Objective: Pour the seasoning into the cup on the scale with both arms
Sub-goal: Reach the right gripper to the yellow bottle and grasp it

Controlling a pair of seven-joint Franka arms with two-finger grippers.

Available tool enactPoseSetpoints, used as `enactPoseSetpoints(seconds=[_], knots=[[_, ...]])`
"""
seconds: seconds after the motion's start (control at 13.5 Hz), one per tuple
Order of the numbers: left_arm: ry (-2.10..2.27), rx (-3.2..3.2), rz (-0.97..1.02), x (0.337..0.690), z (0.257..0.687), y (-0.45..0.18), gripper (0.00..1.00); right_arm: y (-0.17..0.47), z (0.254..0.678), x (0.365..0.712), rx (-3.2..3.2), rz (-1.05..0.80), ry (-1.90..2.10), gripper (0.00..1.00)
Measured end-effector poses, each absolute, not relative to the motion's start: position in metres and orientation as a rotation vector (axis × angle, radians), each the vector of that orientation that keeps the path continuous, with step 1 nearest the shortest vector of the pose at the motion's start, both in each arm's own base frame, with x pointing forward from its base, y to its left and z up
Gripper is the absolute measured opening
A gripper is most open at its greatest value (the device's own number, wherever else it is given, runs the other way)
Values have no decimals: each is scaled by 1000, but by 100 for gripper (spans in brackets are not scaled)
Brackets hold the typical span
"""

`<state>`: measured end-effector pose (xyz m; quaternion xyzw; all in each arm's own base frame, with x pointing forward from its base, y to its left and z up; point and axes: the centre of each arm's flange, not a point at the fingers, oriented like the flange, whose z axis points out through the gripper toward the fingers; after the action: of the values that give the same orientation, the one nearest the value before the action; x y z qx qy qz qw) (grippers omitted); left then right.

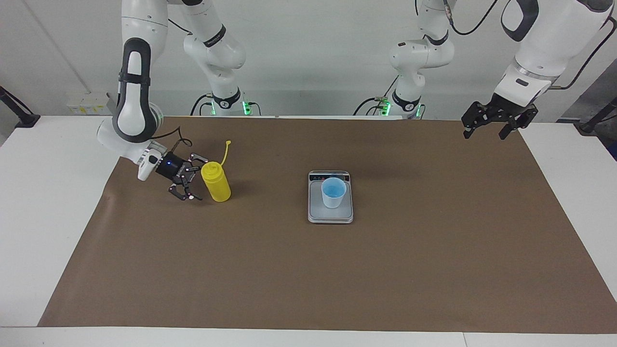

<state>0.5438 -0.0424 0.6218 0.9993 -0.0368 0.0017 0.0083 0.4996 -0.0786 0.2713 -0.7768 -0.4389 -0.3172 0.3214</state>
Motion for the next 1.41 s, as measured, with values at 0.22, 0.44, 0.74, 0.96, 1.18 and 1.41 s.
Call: enactPoseSetpoints(seconds=[0.22, 0.44, 0.74, 0.96, 1.18, 1.41], knots=[[-114, 3123, -1, 543, 621, -42, 100, -58, 270, 503, -2034, -833, -1165, 100], [-111, 3123, -7, 543, 621, -41, 100, -56, 268, 502, -2036, -827, -1166, 100], [-116, 3123, -9, 543, 621, -43, 100, -49, 266, 502, -2044, -818, -1184, 100], [-117, 3123, -9, 543, 621, -43, 100, -30, 268, 507, -2064, -816, -1228, 100], [-117, 3123, -10, 543, 621, -43, 100, -12, 277, 513, -2099, -827, -1277, 77], [-117, 3123, -10, 543, 621, -43, 100, 20, 290, 520, -2176, -814, -1286, 64]])
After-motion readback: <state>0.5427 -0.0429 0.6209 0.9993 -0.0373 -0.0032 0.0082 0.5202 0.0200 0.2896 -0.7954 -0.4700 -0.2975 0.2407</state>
